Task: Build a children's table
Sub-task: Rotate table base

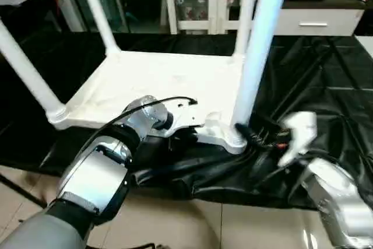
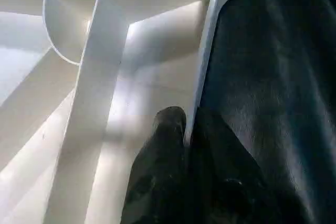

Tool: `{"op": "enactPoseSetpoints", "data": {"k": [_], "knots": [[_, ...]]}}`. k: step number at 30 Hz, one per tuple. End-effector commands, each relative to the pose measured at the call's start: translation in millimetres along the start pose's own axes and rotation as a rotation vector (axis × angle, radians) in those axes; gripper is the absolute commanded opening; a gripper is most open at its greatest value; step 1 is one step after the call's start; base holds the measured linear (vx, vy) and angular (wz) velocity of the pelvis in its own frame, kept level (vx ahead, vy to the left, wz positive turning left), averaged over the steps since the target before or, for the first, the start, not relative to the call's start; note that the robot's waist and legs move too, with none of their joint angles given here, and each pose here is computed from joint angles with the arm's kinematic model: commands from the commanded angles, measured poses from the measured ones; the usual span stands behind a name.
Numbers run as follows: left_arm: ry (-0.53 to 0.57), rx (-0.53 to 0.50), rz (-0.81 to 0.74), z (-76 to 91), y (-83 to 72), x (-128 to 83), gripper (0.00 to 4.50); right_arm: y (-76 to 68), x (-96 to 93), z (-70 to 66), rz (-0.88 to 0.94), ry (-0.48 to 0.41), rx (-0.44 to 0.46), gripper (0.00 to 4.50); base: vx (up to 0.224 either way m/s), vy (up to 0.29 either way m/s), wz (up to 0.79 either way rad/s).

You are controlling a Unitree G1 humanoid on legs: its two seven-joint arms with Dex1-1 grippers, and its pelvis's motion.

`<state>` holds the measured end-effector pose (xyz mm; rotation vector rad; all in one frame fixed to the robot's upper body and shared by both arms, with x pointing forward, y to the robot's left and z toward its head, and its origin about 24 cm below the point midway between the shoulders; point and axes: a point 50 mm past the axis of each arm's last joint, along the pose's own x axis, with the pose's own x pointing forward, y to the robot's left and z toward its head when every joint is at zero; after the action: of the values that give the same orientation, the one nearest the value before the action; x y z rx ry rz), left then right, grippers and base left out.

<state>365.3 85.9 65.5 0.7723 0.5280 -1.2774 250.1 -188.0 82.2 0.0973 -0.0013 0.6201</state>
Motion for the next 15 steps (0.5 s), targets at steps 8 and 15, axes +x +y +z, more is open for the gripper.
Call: {"op": "enactPoseSetpoints", "data": {"k": [8, 15], "knots": [[-0.05, -0.232, 0.0, -29.5, -15.7, 6.5, 0.14, -25.5, -8.5, -0.9, -0.124, 0.108, -0.065, 2.87, 0.0, 0.0, 0.0], [-0.207, 0.06, -0.143, -17.6, -33.6, 6.9, 0.03, -20.0, 2.9, -4.0, -0.037, 0.147, -0.068, 2.87, 0.0, 0.0, 0.0]]}}
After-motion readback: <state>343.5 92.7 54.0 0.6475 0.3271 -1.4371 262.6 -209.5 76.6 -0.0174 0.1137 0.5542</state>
